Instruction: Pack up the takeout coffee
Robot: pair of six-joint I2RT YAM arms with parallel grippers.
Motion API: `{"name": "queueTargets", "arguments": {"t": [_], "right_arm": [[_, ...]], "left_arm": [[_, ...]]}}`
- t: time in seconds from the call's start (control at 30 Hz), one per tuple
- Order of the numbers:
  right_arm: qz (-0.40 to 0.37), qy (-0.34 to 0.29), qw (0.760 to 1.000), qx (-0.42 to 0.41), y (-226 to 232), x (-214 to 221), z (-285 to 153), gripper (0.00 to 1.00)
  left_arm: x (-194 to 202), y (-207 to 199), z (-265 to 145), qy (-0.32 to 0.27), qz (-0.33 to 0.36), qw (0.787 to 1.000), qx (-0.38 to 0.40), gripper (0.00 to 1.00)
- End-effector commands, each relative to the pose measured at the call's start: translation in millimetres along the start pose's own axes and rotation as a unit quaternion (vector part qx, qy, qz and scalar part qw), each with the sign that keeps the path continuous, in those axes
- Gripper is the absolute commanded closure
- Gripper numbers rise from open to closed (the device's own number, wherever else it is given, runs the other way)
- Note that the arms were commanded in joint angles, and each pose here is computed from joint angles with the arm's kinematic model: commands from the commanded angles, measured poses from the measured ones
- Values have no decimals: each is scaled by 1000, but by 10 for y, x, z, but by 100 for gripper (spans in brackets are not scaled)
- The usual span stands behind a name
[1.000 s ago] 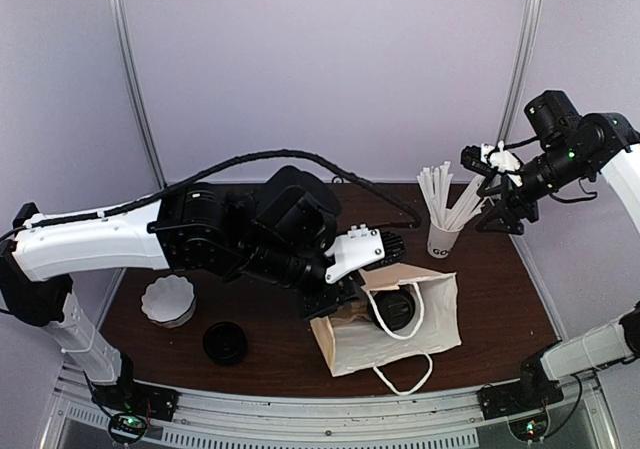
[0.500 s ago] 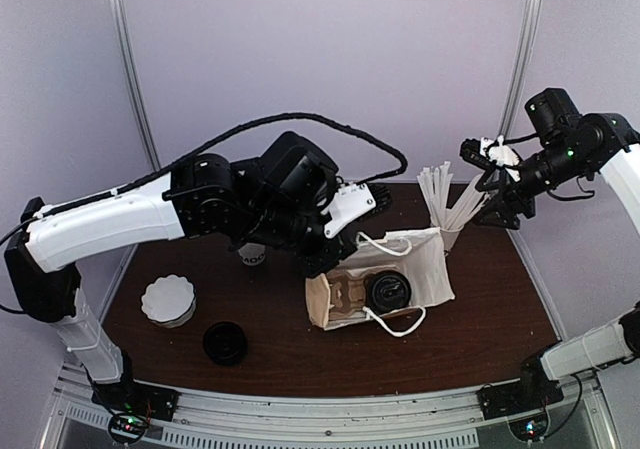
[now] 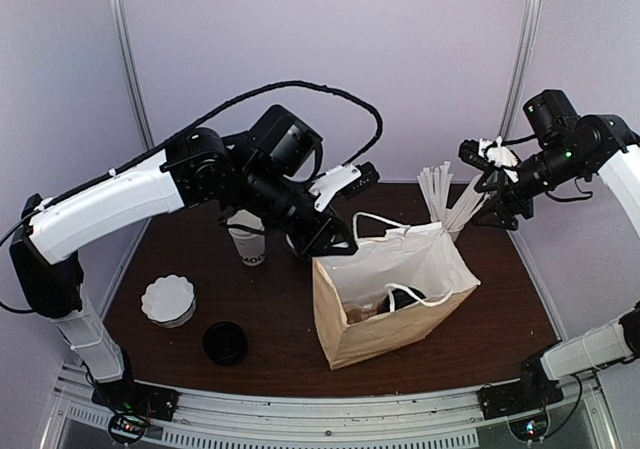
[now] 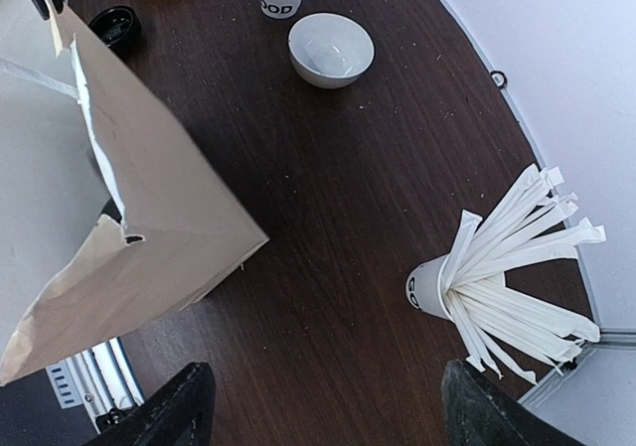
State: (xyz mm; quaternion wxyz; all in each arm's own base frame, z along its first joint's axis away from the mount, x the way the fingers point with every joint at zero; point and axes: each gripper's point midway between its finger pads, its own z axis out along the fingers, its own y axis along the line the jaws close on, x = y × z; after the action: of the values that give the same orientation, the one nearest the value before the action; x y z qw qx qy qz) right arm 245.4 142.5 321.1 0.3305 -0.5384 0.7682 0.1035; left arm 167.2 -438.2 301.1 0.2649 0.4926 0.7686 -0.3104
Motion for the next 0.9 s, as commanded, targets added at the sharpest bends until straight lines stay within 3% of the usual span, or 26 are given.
{"name": "queueTargets", "arguments": {"t": [0.0, 0.4, 0.47, 0.63, 0.77, 0.87], "right_arm": [[11, -14, 1000, -5, -28, -58, 23, 18], [21, -17, 1000, -7, -64, -56, 105, 18], [23, -15, 1000, 0, -90, -49, 110, 18], [66, -20, 997, 20, -265, -75, 133, 19], [137, -30, 989, 41, -545, -25, 163, 25], [171, -33, 982, 76, -758, 56, 217, 31]], "left_arm": [[-42, -93, -124, -2, -67, 996, 63, 100], [97, 362, 79, 16, -100, 994, 31, 100], [100, 425, 94, 17, -103, 994, 22, 81], [-26, 567, -39, -4, -88, 996, -21, 51], [-186, 545, -296, -29, -47, 998, -37, 33], [-131, 438, -476, -9, -6, 1000, -26, 26]]}}
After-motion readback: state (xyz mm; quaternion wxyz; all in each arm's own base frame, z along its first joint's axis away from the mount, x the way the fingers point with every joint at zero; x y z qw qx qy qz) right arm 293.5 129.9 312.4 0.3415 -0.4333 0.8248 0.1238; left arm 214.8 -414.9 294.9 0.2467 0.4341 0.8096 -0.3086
